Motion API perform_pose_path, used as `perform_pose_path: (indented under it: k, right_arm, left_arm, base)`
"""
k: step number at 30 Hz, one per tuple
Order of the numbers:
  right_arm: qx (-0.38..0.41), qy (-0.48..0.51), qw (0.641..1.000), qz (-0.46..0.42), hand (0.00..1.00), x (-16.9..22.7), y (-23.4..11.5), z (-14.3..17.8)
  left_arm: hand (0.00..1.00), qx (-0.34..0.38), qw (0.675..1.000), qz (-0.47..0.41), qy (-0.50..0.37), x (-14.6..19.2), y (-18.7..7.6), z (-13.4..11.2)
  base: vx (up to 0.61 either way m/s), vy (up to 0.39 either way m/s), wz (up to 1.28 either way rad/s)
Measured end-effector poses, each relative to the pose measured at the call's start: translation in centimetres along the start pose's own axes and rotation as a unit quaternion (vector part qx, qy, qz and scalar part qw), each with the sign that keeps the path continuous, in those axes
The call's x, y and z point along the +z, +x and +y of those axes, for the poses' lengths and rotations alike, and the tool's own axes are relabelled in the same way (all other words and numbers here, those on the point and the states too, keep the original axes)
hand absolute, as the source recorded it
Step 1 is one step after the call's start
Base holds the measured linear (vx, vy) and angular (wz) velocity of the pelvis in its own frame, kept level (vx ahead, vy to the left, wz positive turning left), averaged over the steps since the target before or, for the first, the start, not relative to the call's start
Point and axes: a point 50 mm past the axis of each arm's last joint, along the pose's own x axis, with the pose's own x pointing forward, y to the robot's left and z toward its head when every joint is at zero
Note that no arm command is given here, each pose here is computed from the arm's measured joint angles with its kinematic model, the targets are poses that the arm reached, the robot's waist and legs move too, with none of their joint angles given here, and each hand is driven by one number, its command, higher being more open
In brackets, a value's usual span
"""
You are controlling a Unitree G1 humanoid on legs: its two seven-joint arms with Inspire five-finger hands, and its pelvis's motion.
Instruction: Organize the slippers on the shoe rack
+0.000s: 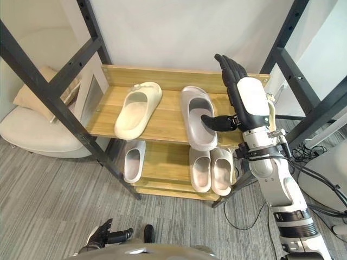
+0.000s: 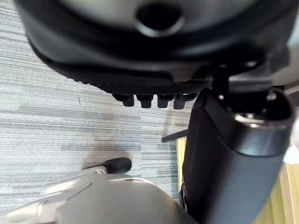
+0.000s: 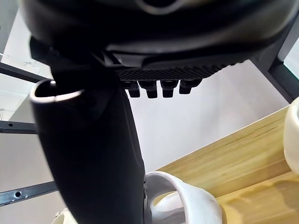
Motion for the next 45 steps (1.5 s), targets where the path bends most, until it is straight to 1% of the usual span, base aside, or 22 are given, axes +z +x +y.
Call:
perform_pose_path:
  k: [7,8,22,36,40,45]
  right_arm:
    - [0.008,0.000,1.000,-0.002,1.00,-0.1,1.0,0.5]
    - [0.009,-0.001,1.000,0.001,0.00,-0.2,1.3,0.5]
    - [0.026,0.022,0.999,-0.003,0.00,0.2,3.3,2.2]
    - [0.021,0.040,0.999,-0.008,0.00,0.7,3.6,2.4]
    - [0.014,0.043,0.999,-0.024,0.00,1.4,3.4,1.9]
    - [-0.035,0.042,0.996,-0.072,0.00,3.5,3.4,-0.5]
  left_arm:
    - [1.00,-0.002,1.000,-0.007,-0.012,0.3,0.0,0.0]
    - [1.00,-0.001,1.000,-0.009,-0.013,0.3,0.0,0.1]
    - [1.00,-0.003,1.000,-0.026,-0.018,1.3,0.3,0.2]
    - [1.00,-0.001,1.000,-0.026,-0.017,1.3,0.3,0.4]
    - [1.00,-0.001,1.000,-0.026,-0.017,1.4,0.3,0.4]
    - [1.00,-0.003,1.000,-0.021,-0.018,1.3,0.3,0.2]
  base:
    - [0.00,-0.003,0.04]
    - [-0.01,0.000,0.04]
    - [0.00,0.000,0.02]
    - [-0.01,0.003,0.03]
    - [-0.01,-0.001,-0.08]
    - [-0.03,0.003,-0.06]
